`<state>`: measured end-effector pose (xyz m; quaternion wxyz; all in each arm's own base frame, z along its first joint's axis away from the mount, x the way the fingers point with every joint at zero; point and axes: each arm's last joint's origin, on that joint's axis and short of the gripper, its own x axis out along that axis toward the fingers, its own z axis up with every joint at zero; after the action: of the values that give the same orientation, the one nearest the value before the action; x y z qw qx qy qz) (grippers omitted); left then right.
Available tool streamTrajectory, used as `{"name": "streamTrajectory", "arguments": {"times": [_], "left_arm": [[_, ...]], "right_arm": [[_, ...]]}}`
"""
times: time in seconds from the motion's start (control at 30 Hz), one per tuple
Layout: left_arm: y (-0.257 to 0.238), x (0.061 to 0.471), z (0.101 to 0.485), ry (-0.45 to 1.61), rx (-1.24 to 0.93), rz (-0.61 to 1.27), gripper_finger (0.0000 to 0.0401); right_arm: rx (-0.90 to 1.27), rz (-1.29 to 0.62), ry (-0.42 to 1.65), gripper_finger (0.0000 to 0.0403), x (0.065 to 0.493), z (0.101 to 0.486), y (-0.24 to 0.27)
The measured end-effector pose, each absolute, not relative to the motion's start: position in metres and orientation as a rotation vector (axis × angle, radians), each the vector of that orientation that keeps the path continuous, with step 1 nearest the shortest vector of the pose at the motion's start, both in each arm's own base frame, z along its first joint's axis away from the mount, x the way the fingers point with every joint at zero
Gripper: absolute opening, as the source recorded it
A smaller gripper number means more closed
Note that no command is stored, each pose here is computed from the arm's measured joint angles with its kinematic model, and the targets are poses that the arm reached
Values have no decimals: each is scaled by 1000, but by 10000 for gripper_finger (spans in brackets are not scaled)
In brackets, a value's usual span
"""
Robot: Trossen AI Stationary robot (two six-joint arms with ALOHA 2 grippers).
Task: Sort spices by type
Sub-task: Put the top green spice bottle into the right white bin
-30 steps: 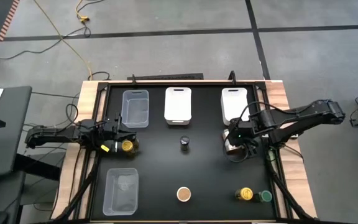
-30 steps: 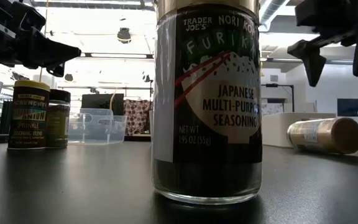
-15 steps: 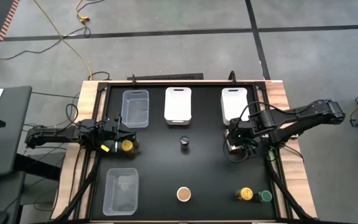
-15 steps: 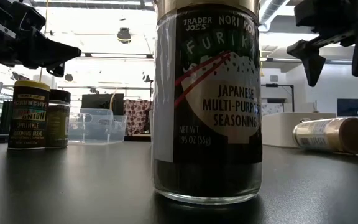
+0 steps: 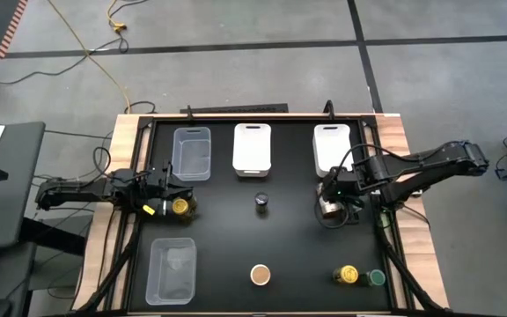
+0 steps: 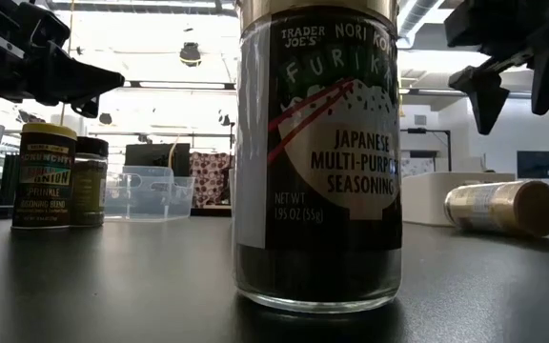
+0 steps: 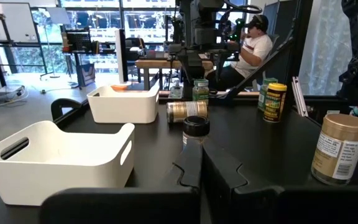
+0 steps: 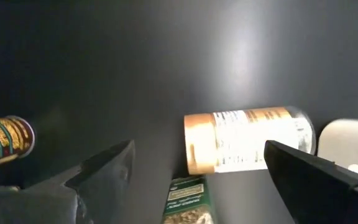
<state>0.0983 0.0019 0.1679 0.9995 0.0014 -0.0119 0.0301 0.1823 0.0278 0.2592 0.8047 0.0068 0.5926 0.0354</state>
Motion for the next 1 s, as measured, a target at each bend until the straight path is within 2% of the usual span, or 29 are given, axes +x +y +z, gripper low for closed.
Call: {"name": "streamTrajectory", "arguments": {"times": [0.47, 1.0], "left_arm": [[2, 98, 168, -24, 3, 60, 0], [2, 98, 168, -23, 3, 60, 0]], "right_arm": [[443, -331, 1412, 384, 167, 256, 25], [787, -787, 1375, 384, 158, 255, 13]]}}
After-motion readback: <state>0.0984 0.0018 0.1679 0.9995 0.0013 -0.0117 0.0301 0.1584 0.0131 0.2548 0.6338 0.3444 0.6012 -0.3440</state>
